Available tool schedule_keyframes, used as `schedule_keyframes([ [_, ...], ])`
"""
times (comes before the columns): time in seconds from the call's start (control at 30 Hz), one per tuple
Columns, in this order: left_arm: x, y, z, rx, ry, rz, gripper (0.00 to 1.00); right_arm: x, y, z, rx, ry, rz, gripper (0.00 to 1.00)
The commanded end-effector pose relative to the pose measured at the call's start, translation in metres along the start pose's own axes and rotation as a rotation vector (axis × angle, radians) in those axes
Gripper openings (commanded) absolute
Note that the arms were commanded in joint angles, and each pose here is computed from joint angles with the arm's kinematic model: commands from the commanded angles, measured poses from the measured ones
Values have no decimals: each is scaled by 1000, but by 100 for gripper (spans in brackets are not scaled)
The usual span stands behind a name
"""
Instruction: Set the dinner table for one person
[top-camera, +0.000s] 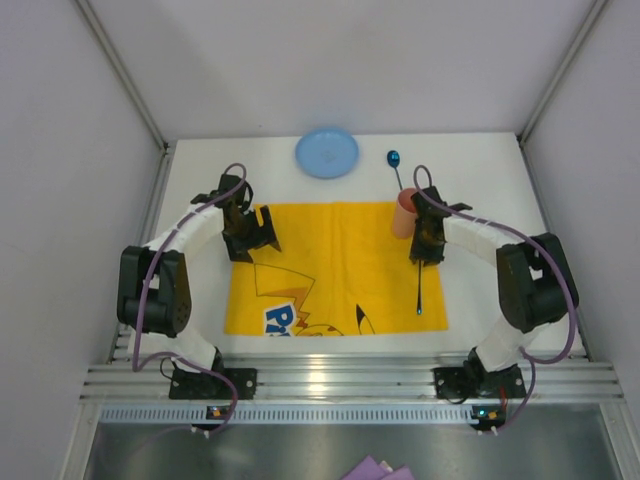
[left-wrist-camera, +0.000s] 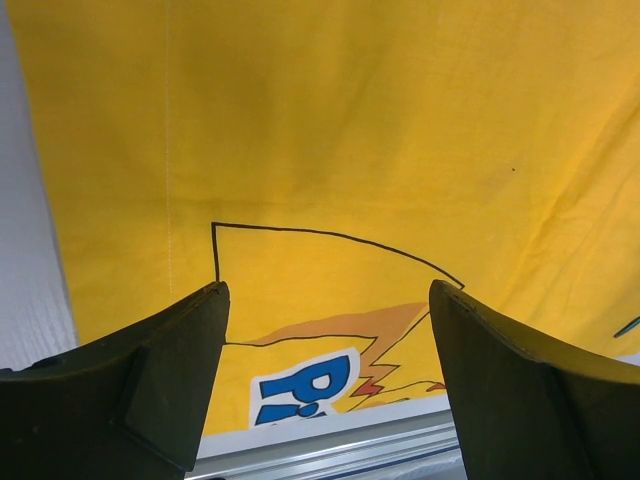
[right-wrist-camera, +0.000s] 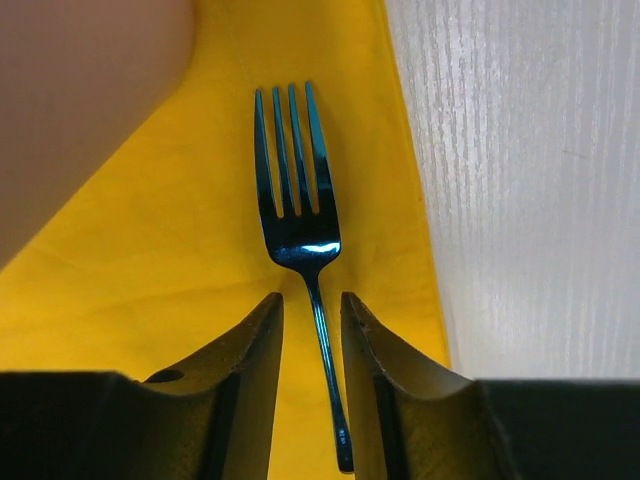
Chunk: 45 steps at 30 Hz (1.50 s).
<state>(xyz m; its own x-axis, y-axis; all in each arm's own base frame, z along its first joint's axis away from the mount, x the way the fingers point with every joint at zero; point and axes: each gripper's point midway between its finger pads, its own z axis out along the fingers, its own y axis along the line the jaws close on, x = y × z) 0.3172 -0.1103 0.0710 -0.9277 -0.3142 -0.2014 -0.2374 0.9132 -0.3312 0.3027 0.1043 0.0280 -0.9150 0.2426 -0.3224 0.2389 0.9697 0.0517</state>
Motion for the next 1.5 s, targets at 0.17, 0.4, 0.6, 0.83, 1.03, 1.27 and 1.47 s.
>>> schedule_keyframes([
  [0.17,-12,-5,-12,-6,-44,31,86,28,-12,20,37,81,-37,25],
  [0.4,-10,-6,-7,8,-30,28,86,37,-14,18,53,84,-57,0],
  [0.6,-7,-9,-6,28,-22,25,86,21,-11,-12,71,36,-71,0],
  [0.83,-9,-12,-6,44,-32,24,86,-15,4,-75,84,-67,-79,0],
  [1.03,-10,-15,-10,58,-45,23,86,-35,6,-121,107,-117,-60,0],
  [1.27,-11,-13,-17,51,-70,27,86,-59,75,-199,-35,-239,-126,0],
  [1.47,-21,-5,-41,-23,-146,17,86,-15,247,-234,-646,-170,-349,0],
])
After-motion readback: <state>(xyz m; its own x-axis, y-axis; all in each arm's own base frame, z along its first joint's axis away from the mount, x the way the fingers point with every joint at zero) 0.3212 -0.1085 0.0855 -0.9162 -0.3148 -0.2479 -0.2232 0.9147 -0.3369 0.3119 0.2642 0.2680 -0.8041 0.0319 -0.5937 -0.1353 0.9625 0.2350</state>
